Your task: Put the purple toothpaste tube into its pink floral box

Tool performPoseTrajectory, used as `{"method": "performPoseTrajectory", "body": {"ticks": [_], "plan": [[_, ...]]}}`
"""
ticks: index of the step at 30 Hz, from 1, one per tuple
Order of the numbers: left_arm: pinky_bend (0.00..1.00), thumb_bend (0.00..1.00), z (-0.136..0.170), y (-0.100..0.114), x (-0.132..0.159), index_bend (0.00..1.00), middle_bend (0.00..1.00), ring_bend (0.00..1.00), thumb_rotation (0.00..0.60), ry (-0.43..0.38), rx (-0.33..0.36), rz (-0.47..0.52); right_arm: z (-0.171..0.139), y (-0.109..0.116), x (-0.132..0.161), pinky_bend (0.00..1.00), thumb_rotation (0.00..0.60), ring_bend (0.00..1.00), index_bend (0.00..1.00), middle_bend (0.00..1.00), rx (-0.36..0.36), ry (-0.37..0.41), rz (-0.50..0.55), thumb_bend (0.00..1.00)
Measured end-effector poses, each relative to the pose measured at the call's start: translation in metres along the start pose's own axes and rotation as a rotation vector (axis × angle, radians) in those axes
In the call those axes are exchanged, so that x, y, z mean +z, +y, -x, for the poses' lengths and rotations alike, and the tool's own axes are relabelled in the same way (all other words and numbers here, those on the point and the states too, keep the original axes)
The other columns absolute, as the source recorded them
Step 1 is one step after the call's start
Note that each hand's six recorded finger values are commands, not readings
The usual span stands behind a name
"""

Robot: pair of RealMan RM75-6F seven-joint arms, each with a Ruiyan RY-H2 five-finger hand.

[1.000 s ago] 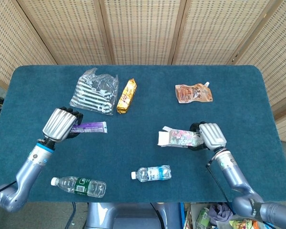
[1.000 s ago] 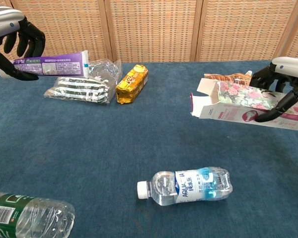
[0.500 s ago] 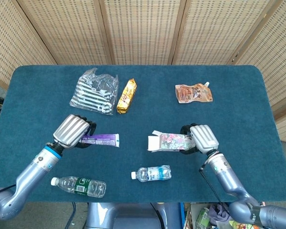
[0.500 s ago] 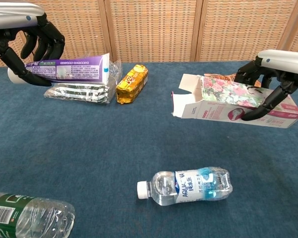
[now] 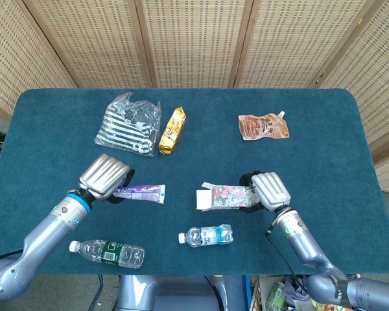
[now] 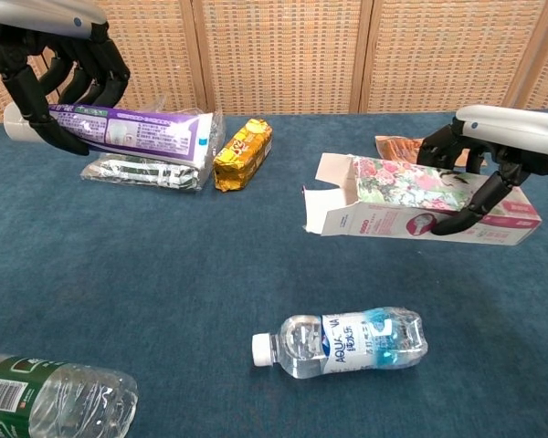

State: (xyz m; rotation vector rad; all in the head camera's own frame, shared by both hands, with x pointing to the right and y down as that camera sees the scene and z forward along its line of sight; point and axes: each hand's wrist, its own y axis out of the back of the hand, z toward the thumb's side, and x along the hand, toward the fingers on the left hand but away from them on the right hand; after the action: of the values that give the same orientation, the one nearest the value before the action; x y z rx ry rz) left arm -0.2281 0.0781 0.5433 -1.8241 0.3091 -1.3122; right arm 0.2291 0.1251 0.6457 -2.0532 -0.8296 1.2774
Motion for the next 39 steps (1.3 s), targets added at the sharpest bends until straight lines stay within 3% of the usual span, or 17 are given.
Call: {"method": "performPoseTrajectory", "body": {"ticks": [14,30,39], "plan": [[0.60,0.29,-0.015,-0.002,0.035,0.81,0.68,0.57,0.600,0.024,-0.096,-0.013,0.000,-0.004,0.017,0.49,0.600,0.39,0.59,0.52,0.018,0.031,-0.025,0.00],[0.60,0.30,-0.033,-0.017,0.063,0.81,0.68,0.57,0.600,0.023,-0.114,0.016,0.001,-0.011,0.027,0.49,0.600,0.39,0.59,0.52,0.039,0.043,-0.022,0.00],[0.60,0.30,-0.040,-0.021,0.077,0.81,0.68,0.57,0.600,0.013,-0.090,0.015,0.000,-0.012,0.033,0.49,0.600,0.39,0.59,0.52,0.046,0.053,-0.018,0.00]]}}
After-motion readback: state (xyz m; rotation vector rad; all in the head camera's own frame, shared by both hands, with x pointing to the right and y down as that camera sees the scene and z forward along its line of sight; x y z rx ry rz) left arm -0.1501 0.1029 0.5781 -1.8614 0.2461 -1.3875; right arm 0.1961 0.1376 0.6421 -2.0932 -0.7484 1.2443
